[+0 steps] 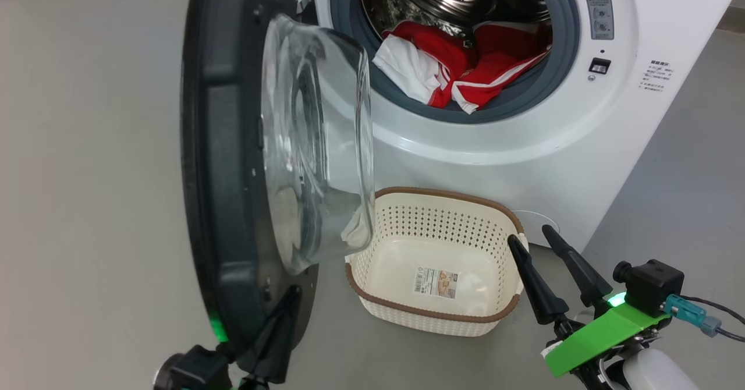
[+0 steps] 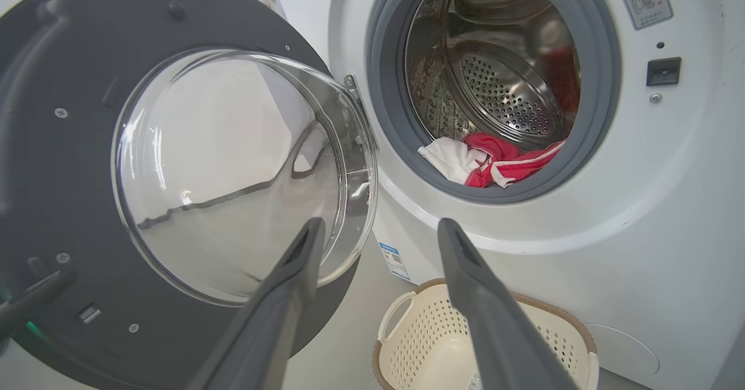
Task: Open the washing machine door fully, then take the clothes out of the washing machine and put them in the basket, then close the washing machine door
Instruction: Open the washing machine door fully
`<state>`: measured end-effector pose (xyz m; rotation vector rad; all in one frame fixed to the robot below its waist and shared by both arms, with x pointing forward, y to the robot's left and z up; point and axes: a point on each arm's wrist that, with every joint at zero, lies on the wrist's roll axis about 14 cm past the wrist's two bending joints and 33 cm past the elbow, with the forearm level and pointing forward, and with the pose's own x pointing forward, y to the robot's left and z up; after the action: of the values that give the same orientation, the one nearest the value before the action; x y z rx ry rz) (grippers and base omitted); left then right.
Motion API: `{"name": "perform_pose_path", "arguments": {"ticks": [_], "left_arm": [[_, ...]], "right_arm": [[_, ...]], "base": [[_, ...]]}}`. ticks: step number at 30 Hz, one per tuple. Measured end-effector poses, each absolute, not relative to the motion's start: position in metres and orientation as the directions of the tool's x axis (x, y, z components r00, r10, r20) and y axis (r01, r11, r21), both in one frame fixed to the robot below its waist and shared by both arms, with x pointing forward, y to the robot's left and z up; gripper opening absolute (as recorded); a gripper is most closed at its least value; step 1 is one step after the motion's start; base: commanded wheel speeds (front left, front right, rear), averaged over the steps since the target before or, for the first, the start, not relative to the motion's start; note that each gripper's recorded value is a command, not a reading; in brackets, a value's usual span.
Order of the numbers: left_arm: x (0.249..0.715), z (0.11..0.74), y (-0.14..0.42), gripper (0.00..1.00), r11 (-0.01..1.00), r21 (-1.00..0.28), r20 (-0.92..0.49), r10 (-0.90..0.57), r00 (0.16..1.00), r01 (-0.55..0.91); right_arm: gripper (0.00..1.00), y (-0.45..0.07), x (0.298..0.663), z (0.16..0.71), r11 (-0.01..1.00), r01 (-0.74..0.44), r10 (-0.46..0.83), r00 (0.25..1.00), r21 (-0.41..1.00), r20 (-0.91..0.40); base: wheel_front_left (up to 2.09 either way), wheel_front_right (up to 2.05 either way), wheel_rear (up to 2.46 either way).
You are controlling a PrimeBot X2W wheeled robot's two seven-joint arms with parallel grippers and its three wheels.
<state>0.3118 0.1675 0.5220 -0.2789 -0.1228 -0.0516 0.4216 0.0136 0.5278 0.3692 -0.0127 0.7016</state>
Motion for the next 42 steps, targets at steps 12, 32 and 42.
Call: {"name": "perform_pose_path", "arguments": {"ticks": [12, 32, 42], "left_arm": [[0.302, 0.512, 0.225, 0.0, 0.965, -0.24, 0.074, 0.123, 0.99, -0.102], [0.299, 0.486, 0.312, 0.0, 0.942, -0.133, -0.08, 0.3, 0.951, -0.308], [0.301, 0.476, 0.359, 0.0, 0.92, -0.038, -0.15, 0.38, 0.913, -0.389]], "right_arm": [[1.0, 0.024, 0.424, 0.521, 0.684, -0.645, 0.648, 0.752, 0.342, 0.122], [1.0, 0.045, 0.439, 0.504, 0.645, -0.657, 0.676, 0.729, 0.391, 0.11], [1.0, 0.058, 0.449, 0.501, 0.621, -0.669, 0.691, 0.713, 0.408, 0.119]], "base": [[0.0, 0.0, 0.0], [0.0, 0.0, 0.0], [0.0, 0.0, 0.0]]}}
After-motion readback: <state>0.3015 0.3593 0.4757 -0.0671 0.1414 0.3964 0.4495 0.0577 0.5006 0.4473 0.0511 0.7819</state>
